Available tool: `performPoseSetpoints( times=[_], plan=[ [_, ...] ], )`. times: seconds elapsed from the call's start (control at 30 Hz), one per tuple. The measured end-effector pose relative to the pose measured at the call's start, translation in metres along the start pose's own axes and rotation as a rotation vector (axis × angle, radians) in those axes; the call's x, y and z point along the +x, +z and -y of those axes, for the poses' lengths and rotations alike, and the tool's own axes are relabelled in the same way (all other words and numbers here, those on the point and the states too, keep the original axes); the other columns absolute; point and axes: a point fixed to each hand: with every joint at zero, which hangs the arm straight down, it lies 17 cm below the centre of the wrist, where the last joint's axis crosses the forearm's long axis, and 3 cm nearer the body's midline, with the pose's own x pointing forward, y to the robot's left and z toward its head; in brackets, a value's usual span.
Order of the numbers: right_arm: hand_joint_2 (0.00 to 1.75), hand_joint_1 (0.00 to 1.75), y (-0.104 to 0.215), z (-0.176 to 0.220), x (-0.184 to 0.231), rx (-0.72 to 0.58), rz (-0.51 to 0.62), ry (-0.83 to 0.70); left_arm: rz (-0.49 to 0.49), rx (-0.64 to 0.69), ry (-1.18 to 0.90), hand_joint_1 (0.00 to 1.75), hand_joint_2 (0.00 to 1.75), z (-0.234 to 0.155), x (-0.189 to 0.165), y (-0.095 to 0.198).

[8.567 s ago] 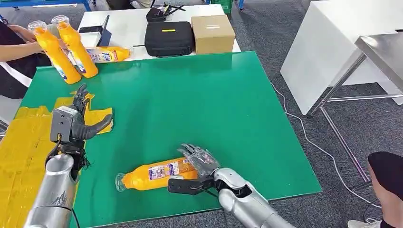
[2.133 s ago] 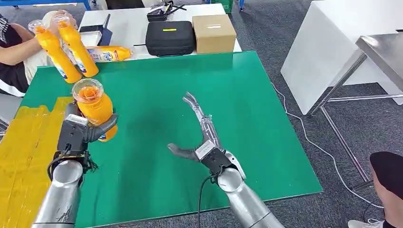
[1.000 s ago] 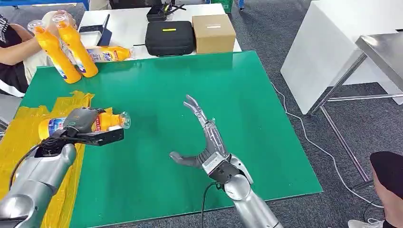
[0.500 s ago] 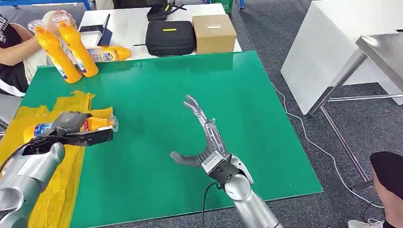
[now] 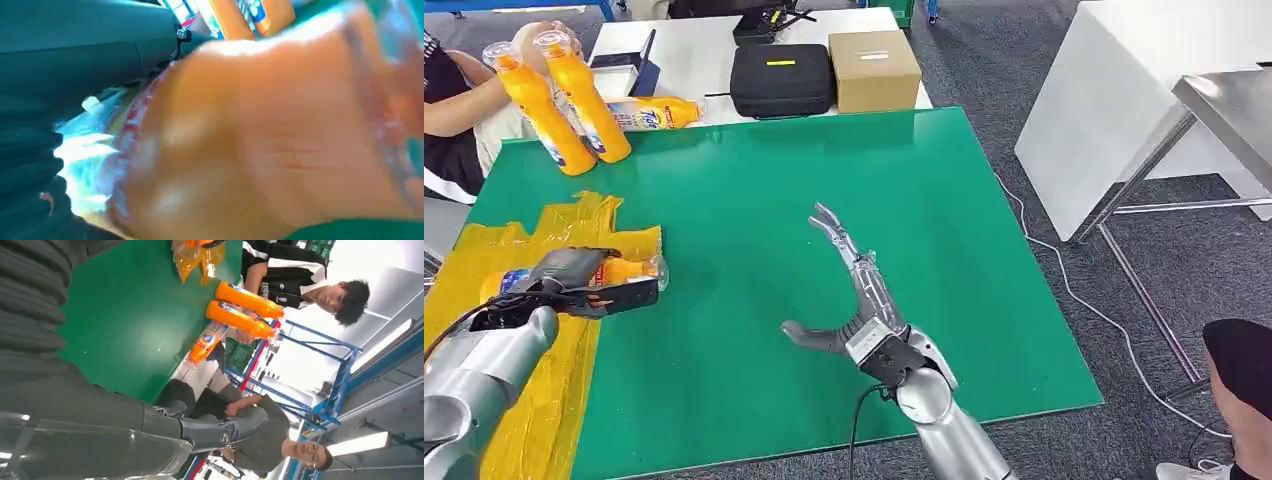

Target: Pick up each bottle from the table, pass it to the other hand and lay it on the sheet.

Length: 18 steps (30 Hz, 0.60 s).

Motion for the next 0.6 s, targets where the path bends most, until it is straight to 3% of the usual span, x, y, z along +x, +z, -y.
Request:
performPoseSetpoints(
  times=[0.03, 0.6],
  plan=[
    [1.75, 0.0, 0.0, 0.0, 0.0, 0.001, 0.0, 0.001, -0.007, -0.017, -0.004, 0.0, 0.0, 0.005, -0.001, 0.001],
    [1.75, 0.0, 0.0, 0.001, -0.001, -0.003, -0.004, 0.003, -0.043, -0.068, -0.02, 0.0, 0.0, 0.019, -0.008, 0.004]
  ],
)
